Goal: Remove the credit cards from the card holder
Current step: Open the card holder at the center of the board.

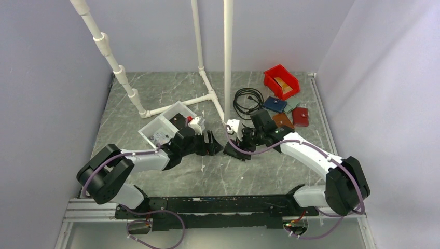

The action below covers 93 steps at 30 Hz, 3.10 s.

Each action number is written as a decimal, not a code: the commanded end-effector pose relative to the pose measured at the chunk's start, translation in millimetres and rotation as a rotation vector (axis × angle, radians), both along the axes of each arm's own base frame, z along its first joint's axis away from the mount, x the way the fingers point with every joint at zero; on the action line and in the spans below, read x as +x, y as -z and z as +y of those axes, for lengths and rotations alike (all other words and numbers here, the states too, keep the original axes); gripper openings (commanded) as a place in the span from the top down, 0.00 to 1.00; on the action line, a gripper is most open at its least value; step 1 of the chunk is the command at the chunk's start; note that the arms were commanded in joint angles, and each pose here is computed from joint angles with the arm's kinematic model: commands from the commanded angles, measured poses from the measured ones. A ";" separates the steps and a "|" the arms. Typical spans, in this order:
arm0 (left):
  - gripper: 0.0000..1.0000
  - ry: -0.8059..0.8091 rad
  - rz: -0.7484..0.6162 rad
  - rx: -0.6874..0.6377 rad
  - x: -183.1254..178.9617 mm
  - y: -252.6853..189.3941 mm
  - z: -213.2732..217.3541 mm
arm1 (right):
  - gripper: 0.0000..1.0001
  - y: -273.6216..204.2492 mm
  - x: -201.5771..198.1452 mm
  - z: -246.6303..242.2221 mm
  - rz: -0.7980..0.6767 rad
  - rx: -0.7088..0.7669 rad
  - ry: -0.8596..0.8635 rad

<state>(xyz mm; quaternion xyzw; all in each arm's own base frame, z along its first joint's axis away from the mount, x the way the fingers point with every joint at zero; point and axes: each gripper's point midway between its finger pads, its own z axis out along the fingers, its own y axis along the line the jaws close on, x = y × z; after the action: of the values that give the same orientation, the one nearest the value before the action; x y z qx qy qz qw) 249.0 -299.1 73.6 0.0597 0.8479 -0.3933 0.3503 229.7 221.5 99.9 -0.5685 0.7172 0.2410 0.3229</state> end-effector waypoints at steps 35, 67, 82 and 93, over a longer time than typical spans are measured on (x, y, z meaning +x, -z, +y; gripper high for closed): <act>0.43 0.026 0.056 -0.036 20.2 14.5 -52.9 | 0.48 37.1 40.6 14.0 -0.061 -0.167 0.195; 0.92 0.005 0.096 0.063 18.6 46.1 -41.2 | 0.91 50.1 49.5 -11.1 -0.098 -0.300 0.241; 1.00 0.015 0.064 0.052 8.3 40.9 -31.9 | 1.00 29.6 36.2 -8.6 -0.066 -0.258 0.144; 1.00 0.018 0.025 0.082 6.6 34.4 -23.3 | 1.00 22.9 50.2 -22.7 -0.053 -0.217 0.242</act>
<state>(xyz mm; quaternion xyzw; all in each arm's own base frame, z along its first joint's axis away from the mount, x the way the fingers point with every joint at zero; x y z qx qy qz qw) 257.8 -332.8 42.3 0.0626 0.8603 -0.3868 0.3261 267.1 197.2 56.3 -0.5341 0.7941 0.1018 0.2716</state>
